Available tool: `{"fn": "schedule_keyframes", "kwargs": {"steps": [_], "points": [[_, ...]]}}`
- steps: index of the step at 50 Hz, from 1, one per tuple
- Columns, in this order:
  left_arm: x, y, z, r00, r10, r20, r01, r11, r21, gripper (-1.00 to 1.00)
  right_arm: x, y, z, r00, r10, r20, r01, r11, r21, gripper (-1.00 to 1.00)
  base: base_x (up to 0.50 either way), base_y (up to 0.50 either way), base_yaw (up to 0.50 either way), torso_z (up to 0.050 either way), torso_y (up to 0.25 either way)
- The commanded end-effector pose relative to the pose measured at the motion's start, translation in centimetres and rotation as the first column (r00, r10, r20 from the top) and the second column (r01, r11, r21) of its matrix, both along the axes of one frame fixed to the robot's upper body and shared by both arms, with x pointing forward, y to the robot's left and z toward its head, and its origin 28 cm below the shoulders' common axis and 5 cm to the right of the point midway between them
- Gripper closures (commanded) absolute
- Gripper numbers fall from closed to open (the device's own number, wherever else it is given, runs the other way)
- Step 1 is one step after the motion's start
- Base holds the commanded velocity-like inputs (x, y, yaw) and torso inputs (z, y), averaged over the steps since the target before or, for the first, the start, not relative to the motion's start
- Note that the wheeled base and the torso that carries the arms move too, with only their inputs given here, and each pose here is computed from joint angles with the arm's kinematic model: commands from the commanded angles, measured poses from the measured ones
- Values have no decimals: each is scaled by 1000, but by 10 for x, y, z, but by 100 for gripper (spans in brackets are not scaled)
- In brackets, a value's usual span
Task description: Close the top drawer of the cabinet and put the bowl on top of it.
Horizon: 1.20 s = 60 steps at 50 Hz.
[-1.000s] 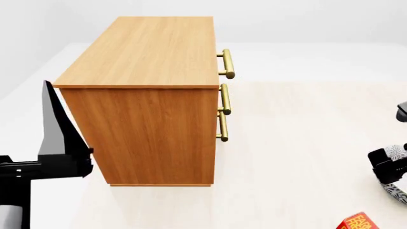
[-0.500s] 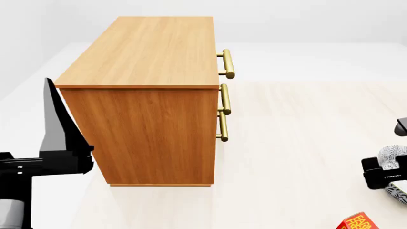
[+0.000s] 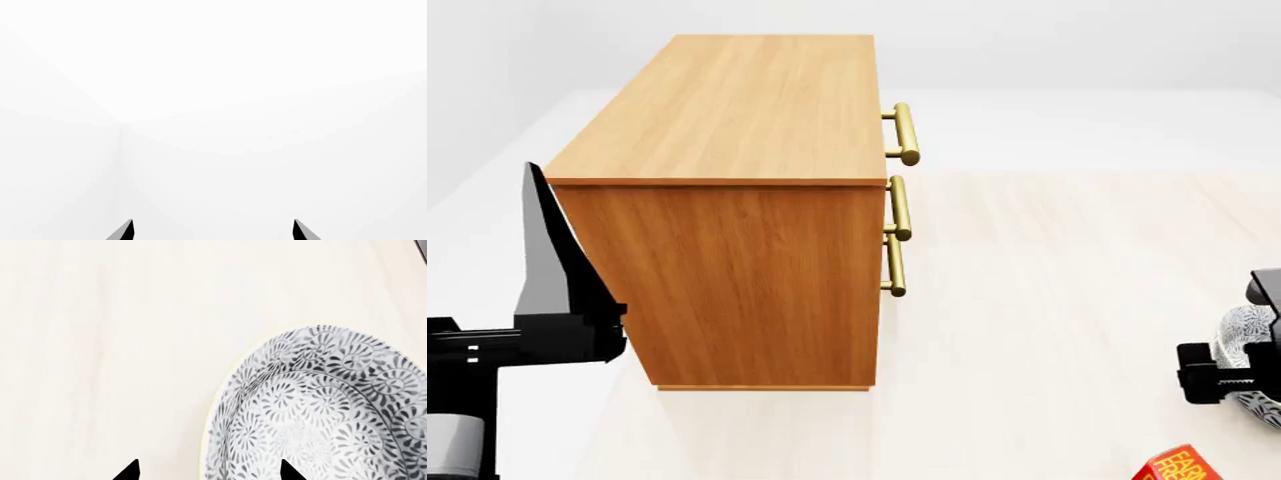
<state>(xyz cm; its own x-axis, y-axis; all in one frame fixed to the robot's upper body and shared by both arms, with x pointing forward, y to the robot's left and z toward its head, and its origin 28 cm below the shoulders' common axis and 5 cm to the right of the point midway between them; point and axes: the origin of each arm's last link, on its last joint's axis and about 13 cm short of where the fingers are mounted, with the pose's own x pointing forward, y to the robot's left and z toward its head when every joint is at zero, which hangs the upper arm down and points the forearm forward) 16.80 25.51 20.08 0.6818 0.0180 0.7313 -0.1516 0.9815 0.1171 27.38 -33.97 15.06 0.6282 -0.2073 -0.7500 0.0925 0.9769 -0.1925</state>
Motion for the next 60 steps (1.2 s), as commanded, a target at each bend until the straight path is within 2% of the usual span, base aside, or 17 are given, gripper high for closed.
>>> {"fn": "schedule_keyframes", "kwargs": {"steps": [1, 14, 57, 58, 60], "points": [[0, 0, 0, 1000, 1, 1, -1, 1000, 0, -100, 6, 0, -12, 1000, -27, -11, 27, 1000, -10, -100, 0, 0, 0, 0, 0], [-2, 0, -1, 1000, 2, 0, -2, 1000, 0, -100, 4, 0, -22, 999, -28, -46, 27, 999, -26, -100, 0, 0, 0, 0, 0], [-2, 0, -2, 1000, -3, -3, 3, 1000, 0, -100, 1, -3, -36, 998, -45, -49, 41, 997, -63, -100, 0, 0, 0, 0, 0], [-2, 0, -2, 1000, -4, -3, 4, 1000, 0, -100, 2, -3, -37, 998, -47, -49, 44, 997, -65, 100, 0, 0, 0, 0, 0], [-2, 0, -2, 1000, -3, -3, 3, 1000, 0, -100, 2, -4, -37, 998, -54, -43, 51, 997, -66, 100, 0, 0, 0, 0, 0]]}}
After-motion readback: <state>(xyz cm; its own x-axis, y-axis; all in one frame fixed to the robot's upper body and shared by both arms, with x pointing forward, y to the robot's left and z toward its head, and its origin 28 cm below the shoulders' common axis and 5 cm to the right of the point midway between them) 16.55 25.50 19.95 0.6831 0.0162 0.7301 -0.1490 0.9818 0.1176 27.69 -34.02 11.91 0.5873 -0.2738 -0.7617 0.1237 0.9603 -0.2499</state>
